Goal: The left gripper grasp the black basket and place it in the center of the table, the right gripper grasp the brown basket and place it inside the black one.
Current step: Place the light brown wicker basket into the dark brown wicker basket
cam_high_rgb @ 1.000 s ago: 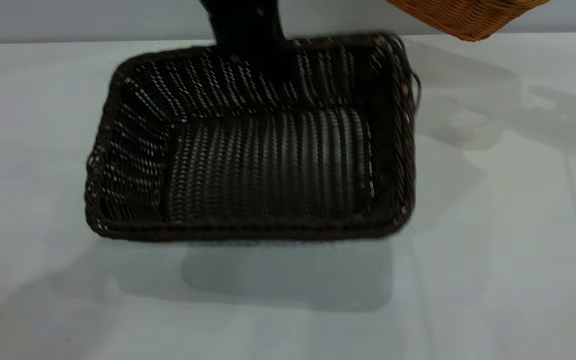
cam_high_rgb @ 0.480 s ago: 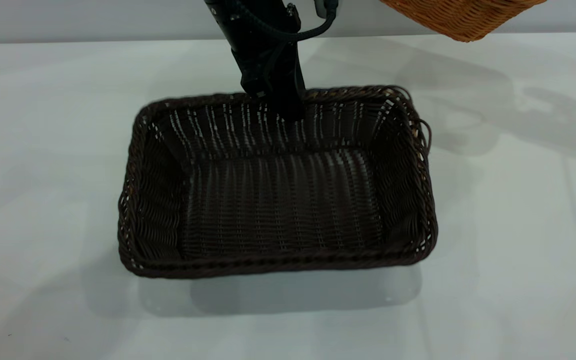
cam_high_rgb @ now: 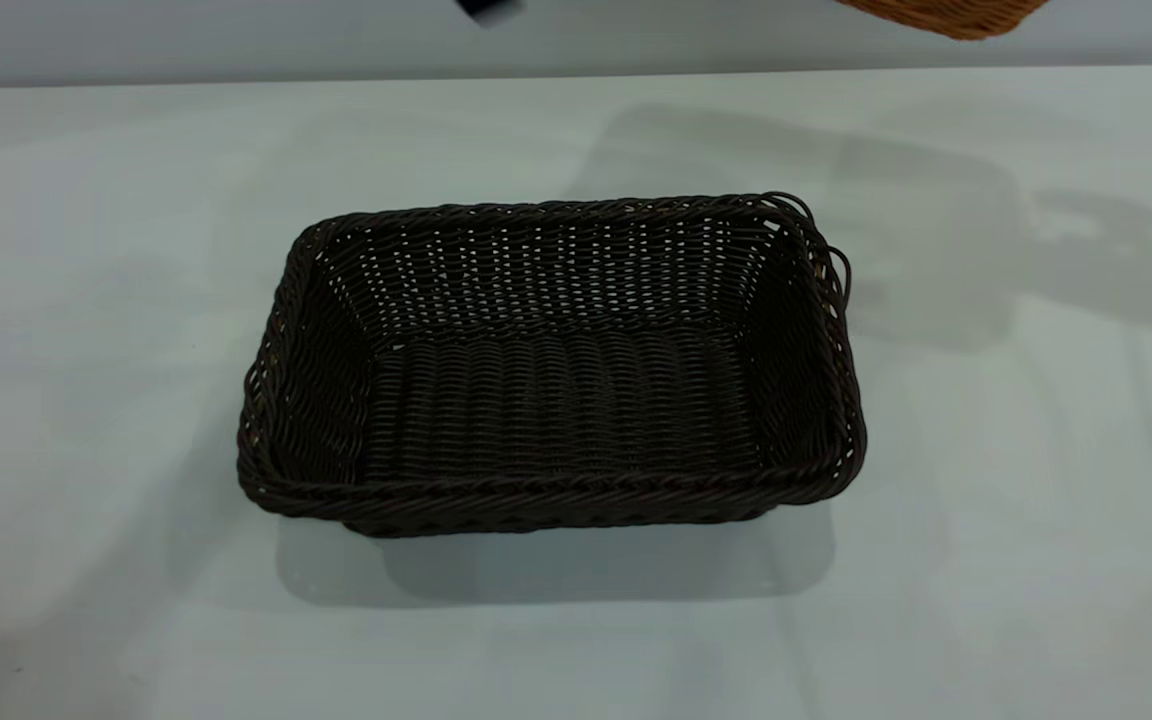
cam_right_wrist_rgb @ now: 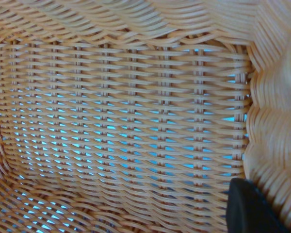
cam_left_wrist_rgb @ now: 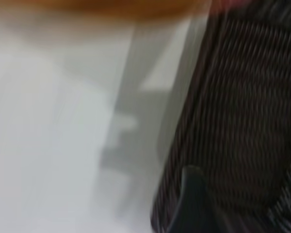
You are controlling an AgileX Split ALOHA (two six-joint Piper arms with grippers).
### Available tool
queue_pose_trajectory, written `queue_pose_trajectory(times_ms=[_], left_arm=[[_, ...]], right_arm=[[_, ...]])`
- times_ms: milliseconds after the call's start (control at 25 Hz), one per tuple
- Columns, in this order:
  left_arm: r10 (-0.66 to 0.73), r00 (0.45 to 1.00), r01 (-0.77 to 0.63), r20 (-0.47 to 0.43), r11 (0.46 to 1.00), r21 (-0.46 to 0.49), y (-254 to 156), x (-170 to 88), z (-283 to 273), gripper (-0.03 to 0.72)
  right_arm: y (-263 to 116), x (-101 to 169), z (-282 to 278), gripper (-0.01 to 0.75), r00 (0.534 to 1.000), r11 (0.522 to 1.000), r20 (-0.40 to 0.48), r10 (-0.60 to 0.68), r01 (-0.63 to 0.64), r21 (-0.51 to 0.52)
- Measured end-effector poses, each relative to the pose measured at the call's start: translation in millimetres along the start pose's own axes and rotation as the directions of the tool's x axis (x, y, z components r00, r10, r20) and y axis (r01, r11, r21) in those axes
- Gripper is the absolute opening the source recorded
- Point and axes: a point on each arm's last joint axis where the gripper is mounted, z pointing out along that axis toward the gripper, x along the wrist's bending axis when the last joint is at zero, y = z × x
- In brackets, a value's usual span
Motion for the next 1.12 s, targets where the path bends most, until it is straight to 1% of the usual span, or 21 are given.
queue_pose_trajectory(times_ms=[120,240,320,440,560,720,800,1040,1120], left_arm=[[-0.141,0.990,0.141,-0.030,0.990,0.001,-25.0,14.6,-40.0,0.483],[-0.264,0.961,0.260,-0.076,0.964,-0.058,-52.4,34.1,-73.0,0.483],[-0.330,0.939,0.318,-0.099,0.941,-0.116,-67.2,45.8,-88.1,0.484],[-0.411,0.905,0.386,-0.111,0.902,-0.195,-85.0,61.6,-99.4,0.484],[-0.457,0.881,0.420,-0.128,0.876,-0.237,-96.5,71.6,-105.1,0.484],[-0.474,0.872,0.434,-0.122,0.864,-0.256,-99.7,74.2,-107.0,0.484],[-0.476,0.871,0.435,-0.119,0.861,-0.262,-99.1,74.3,-107.1,0.484],[-0.490,0.866,0.444,-0.098,0.844,-0.300,-95.5,74.4,-107.9,0.484],[-0.494,0.865,0.448,-0.087,0.839,-0.310,-94.3,74.1,-108.1,0.484]], right_arm=[[-13.8,7.9,3.1,0.069,0.998,0.992,0.061,-0.007,-0.001,0.123],[-29.5,16.8,17.1,0.069,0.989,0.970,0.140,-0.039,0.005,0.241],[-41.3,28.5,28.9,0.069,0.984,0.950,0.162,-0.068,0.014,0.312],[-62.2,49.9,45.9,0.069,0.981,0.905,0.164,-0.100,0.022,0.425],[-81.3,63.3,57.8,0.069,0.974,0.856,0.176,-0.145,0.034,0.516],[-104.2,61.8,69.6,0.069,0.962,0.822,0.212,-0.170,0.019,0.569],[-113.9,60.6,77.0,0.069,0.959,0.822,0.222,-0.179,0.022,0.570],[-121.2,74.1,96.2,0.069,0.956,0.869,0.210,-0.206,0.080,0.489],[-123.6,77.8,102.4,0.069,0.956,0.876,0.204,-0.209,0.091,0.473]])
